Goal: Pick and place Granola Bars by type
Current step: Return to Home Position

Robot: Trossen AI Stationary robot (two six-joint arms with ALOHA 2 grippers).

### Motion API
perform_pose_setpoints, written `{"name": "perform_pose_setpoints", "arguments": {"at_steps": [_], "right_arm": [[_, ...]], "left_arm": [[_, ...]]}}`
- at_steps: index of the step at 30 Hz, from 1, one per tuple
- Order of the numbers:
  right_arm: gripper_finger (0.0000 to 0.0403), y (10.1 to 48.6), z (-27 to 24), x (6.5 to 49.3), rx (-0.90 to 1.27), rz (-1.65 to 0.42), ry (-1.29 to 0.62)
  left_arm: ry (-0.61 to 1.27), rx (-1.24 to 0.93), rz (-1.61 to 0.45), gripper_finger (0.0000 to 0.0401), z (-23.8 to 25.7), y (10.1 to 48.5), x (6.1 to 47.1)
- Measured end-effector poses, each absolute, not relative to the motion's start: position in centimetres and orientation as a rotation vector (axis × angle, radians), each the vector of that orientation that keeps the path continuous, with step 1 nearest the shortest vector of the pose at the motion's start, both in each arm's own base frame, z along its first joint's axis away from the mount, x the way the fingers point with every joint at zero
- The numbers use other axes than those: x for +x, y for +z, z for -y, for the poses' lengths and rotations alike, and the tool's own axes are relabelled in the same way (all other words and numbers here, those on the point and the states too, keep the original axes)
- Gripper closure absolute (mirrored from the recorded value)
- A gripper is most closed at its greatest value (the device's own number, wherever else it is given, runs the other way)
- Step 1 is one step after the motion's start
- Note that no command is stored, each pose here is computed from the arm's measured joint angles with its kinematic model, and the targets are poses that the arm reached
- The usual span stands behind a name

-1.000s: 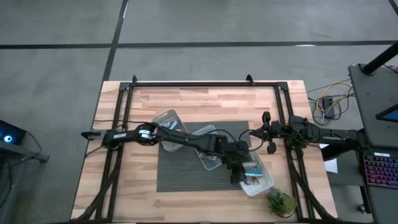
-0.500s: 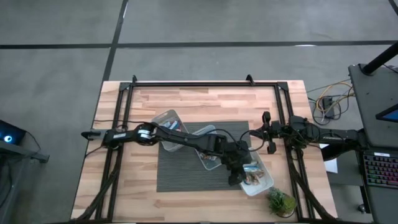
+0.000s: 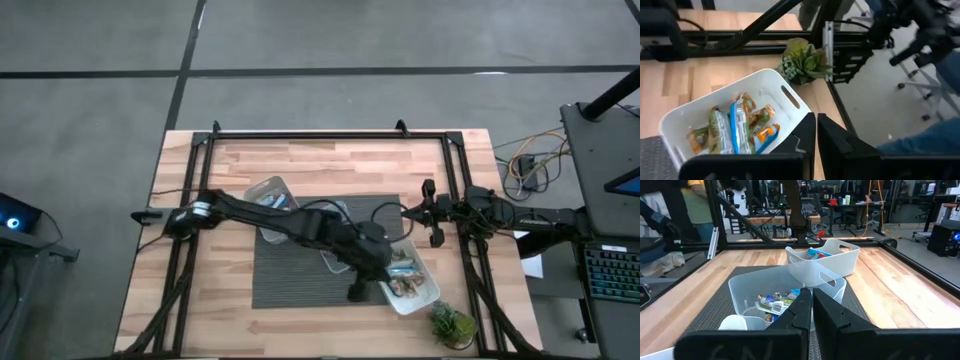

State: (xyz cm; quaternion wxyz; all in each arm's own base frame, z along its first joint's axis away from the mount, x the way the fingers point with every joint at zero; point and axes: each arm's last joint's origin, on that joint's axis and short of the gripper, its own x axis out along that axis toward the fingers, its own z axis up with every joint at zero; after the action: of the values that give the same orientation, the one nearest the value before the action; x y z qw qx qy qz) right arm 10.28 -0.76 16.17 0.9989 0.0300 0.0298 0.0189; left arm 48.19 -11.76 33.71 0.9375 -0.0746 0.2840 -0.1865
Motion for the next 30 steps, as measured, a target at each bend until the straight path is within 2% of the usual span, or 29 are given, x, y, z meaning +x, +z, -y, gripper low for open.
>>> {"name": "perform_pose_setpoints", "arguments": {"at_steps": [7,19,23,30], "right_arm": [[0.0394,16.2,0.8,10.3,0.059,-0.062,0.037],[0.0394,16.1,0.8,10.3,0.060,-0.064,0.037],[0.0394,16.1,0.8,10.3,0.060,-0.064,0.037],[0.0394,16.1,0.8,10.3,0.060,-0.064,0.038]], "left_arm": [[-0.359,-0.082,-0.537,0.0401,10.3,35.6,42.0],[-0.193,-0.053,-0.465,0.0401,6.3,32.4,30.0],[-0.188,-0.048,-0.445,0.0401,5.4,31.6,26.3],[-0.119,0.007,-0.288,0.0401,3.7,30.0,22.0]]}}
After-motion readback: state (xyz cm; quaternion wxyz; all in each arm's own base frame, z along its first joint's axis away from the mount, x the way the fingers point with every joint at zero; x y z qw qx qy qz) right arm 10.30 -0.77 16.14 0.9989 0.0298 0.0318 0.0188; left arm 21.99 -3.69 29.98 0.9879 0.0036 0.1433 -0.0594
